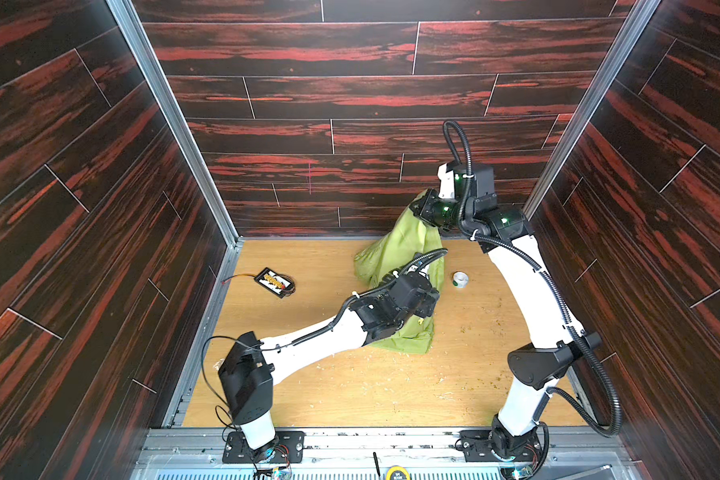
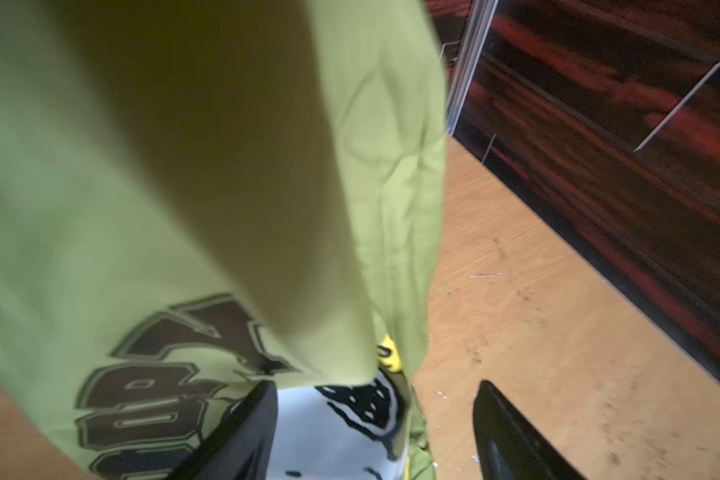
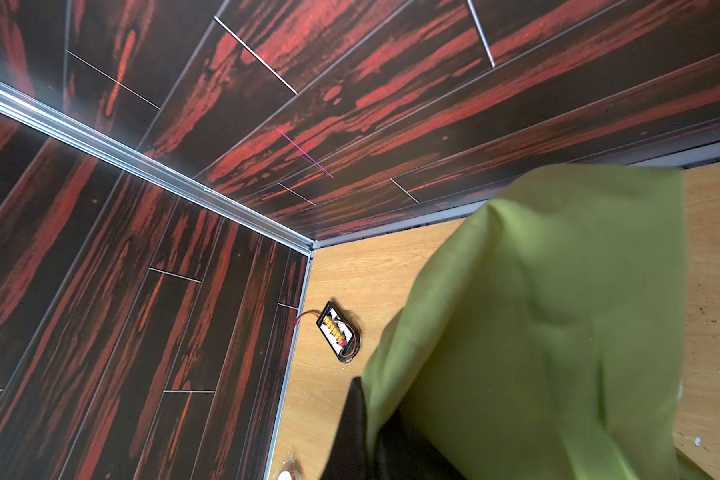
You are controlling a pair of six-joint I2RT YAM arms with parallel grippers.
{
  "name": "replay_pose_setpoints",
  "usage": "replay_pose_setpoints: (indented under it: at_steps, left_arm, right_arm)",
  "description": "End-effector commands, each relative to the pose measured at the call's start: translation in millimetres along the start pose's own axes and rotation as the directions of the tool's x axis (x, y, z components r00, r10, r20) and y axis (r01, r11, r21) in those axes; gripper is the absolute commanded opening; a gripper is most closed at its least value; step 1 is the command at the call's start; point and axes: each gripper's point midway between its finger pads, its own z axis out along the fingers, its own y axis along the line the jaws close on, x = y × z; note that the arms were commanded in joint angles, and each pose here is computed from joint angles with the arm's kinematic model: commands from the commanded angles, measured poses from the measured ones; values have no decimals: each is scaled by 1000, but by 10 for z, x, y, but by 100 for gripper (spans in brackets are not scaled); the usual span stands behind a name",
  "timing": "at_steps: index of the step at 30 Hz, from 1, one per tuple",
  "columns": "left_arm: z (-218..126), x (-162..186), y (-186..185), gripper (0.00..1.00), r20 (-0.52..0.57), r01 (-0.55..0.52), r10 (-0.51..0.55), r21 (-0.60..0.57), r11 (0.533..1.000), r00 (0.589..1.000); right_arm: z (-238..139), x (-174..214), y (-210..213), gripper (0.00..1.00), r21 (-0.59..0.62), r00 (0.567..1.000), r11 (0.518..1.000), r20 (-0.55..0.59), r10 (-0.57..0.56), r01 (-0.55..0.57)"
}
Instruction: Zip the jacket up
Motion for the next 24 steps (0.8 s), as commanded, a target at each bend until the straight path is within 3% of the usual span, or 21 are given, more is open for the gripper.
replay_pose_setpoints:
  at_steps: [1, 4, 6, 14, 19, 20, 24]
  left_arm:
    - [94, -26, 95, 52, 16, 11, -10, -73, 997, 1000]
    - [94, -82, 170, 17, 22, 6, -4, -110, 994, 1000]
    - [12, -159, 345, 0, 39, 15, -8, -178, 984, 999]
    - [-557, -742, 1086, 0, 150, 57, -20, -251, 966, 989]
    - [-720, -1020, 1269, 0, 164, 52, -12, -240, 969, 986]
    - [-707, -1007, 1214, 4, 152, 40, -10, -198, 979, 988]
    - [-696, -763, 797, 53, 134, -12, 5, 56, 998, 991]
  right_arm:
    - [-497, -271, 325, 0, -90, 993, 996, 120, -7, 18]
    - [-656, -362, 338, 0, -80, 987, 996, 155, -33, 46]
    - [-798, -442, 341, 0, -71, 981, 995, 183, -57, 71]
    - [-1310, -663, 282, 0, -60, 953, 981, 256, -163, 184]
    - [-1585, -648, 539, 0, -147, 924, 942, 289, -251, 302]
    - [-1619, -636, 577, 0, -163, 921, 936, 292, -257, 313]
    - [-1626, -584, 591, 0, -181, 927, 933, 273, -257, 312]
